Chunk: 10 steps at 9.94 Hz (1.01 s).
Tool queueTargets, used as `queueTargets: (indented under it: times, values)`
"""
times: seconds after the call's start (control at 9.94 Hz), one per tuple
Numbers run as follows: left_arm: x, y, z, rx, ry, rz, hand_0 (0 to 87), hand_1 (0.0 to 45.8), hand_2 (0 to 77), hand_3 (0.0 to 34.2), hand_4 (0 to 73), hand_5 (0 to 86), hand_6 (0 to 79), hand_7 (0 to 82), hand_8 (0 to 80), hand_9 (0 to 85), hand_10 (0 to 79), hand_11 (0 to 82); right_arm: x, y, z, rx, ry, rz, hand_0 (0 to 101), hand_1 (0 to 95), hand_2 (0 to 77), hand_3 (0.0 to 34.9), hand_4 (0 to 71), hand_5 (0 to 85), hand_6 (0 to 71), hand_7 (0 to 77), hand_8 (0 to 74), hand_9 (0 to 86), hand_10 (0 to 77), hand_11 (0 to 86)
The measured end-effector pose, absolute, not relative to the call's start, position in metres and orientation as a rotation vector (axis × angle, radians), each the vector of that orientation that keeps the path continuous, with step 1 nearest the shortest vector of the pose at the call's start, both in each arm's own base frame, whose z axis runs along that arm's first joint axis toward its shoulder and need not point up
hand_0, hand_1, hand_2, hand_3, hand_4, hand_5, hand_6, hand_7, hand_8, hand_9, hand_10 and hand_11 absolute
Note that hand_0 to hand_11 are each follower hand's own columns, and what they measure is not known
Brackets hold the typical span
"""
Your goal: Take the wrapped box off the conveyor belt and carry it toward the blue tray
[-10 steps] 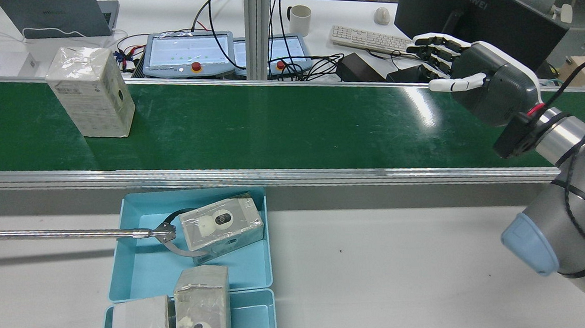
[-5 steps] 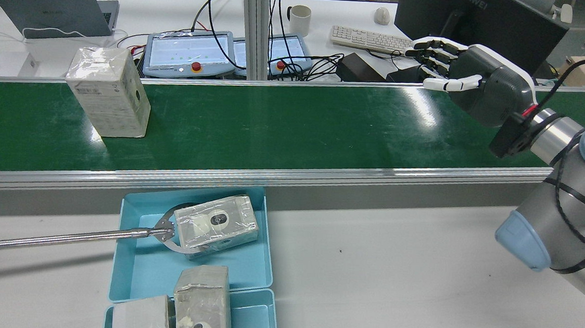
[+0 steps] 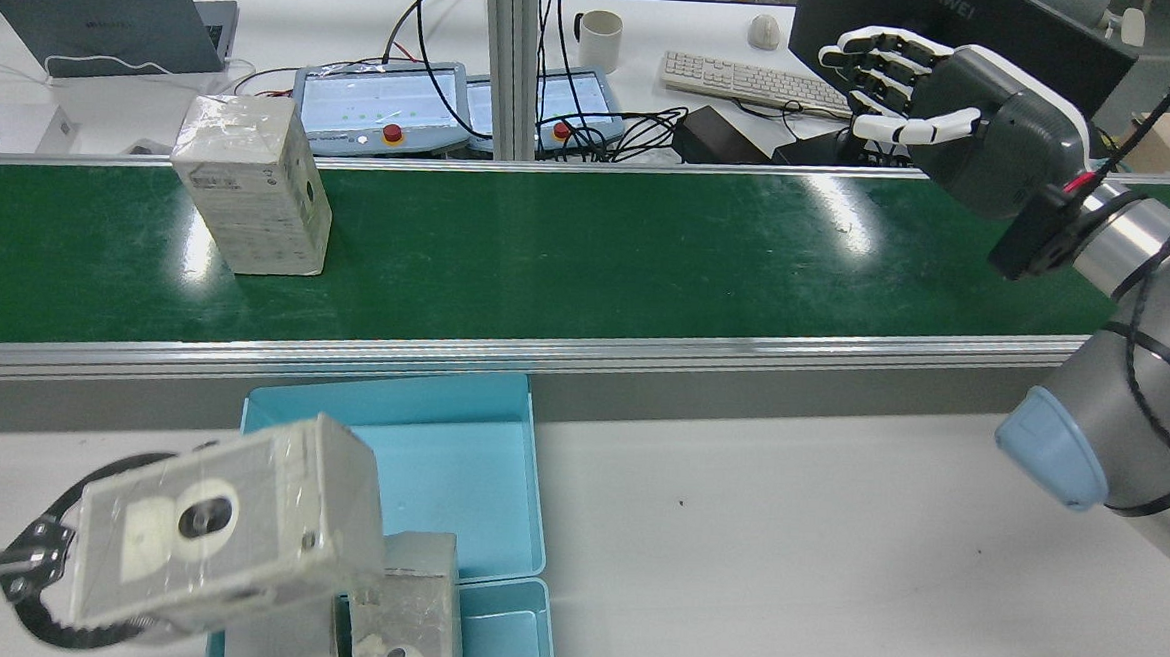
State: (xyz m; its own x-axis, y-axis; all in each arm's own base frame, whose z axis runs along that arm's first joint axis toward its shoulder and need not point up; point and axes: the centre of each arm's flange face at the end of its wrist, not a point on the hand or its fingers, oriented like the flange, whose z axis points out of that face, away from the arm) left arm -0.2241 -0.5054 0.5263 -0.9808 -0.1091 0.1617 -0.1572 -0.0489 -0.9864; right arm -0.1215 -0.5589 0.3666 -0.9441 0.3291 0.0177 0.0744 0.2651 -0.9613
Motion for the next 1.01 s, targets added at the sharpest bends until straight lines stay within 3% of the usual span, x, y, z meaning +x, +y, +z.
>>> queueTargets:
  times: [0.2,0.6,0.7,0.91,1.01]
  values:
    - [-0.224,-0.505,0.526,0.300,-2.143,2.231,0.0,0.0,0.5,0.0,0.0,1.1,0.0,0.0,0.0,0.0,0.5,0.0,-0.130,-0.569,0.353,-0.393,-2.351,1.709,51,20.7,27.8,12.4,15.8,30.5,7.1,24.5,1.6,7.6,0.0,1.1]
    - [-0.224,-0.505,0.526,0.300,-2.143,2.231,0.0,0.0,0.5,0.0,0.0,1.1,0.0,0.0,0.0,0.0,0.0,0.0,-0.161,-0.592,0.336,-0.450,-2.452,1.578,49,17.5,26.2,12.4,13.6,30.0,7.1,22.4,1.6,5.4,0.0,1.1]
    - [-0.224,-0.505,0.526,0.300,-2.143,2.231,0.0,0.0,0.5,0.0,0.0,1.1,0.0,0.5,0.0,0.0,0.5,0.0,-0.175,-0.595,0.340,-0.453,-2.437,1.583,49,16.9,26.2,11.8,19.1,31.1,8.7,27.3,1.6,7.1,0.0,1.1]
    - [-0.224,-0.505,0.526,0.300,-2.143,2.231,0.0,0.0,0.5,0.0,0.0,1.1,0.0,0.0,0.0,0.0,0.0,0.0,-0.214,-0.608,0.337,-0.444,-2.409,1.594,49,16.9,26.2,11.8,19.1,31.1,8.7,27.3,1.6,7.1,0.0,1.1]
    - [-0.224,-0.505,0.526,0.300,-2.143,2.231,0.0,0.0,0.5,0.0,0.0,1.1,0.0,0.0,0.0,0.0,0.0,0.0,-0.230,-0.613,0.326,-0.443,-2.402,1.594,49,16.9,21.8,12.7,18.5,33.3,9.8,28.9,2.7,8.2,0.0,1.1]
